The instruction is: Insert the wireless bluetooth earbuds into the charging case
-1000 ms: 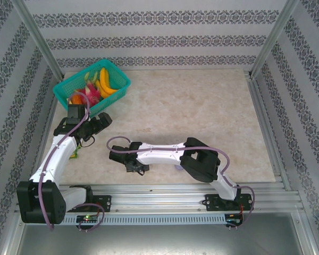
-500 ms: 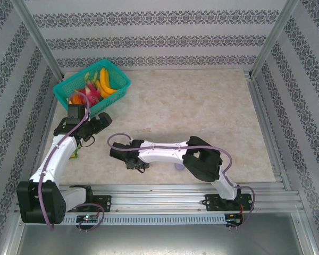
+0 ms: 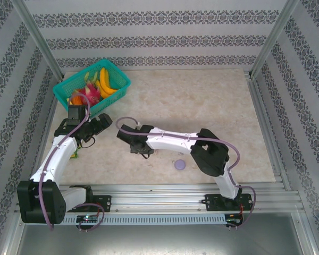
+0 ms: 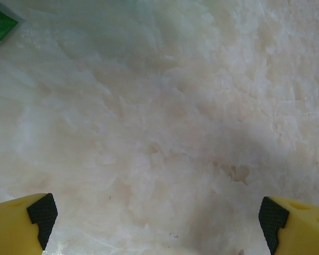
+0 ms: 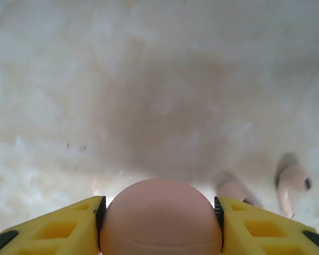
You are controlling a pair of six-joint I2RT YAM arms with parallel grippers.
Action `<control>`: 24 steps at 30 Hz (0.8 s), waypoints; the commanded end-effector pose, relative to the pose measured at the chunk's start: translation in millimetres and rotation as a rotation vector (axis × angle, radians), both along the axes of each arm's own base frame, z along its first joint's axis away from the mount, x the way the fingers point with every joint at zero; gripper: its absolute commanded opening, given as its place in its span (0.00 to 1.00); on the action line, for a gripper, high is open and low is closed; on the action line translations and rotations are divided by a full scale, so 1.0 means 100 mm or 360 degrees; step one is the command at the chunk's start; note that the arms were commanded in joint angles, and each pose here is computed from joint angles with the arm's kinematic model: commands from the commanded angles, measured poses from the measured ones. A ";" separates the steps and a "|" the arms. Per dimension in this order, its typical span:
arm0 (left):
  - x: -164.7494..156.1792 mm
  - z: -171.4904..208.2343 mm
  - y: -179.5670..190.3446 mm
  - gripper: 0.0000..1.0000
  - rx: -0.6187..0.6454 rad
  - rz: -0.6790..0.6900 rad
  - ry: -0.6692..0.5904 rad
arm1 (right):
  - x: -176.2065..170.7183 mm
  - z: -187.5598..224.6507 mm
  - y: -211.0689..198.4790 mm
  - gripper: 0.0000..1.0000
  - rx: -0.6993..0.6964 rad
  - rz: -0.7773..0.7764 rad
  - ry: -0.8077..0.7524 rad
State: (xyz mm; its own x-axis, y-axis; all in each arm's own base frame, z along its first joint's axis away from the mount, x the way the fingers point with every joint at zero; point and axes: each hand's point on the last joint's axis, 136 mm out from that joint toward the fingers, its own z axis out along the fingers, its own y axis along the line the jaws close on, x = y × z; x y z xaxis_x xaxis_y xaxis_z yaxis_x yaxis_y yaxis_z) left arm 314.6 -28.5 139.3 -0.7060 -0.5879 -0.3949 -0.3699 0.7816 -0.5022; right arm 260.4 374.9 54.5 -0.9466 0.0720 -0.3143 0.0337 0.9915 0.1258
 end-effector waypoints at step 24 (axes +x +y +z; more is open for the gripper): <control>0.33 -0.18 -0.81 1.00 -0.0456 -0.0187 -0.0346 | 1.36 0.29 -0.63 0.50 0.0515 -0.0362 -0.0004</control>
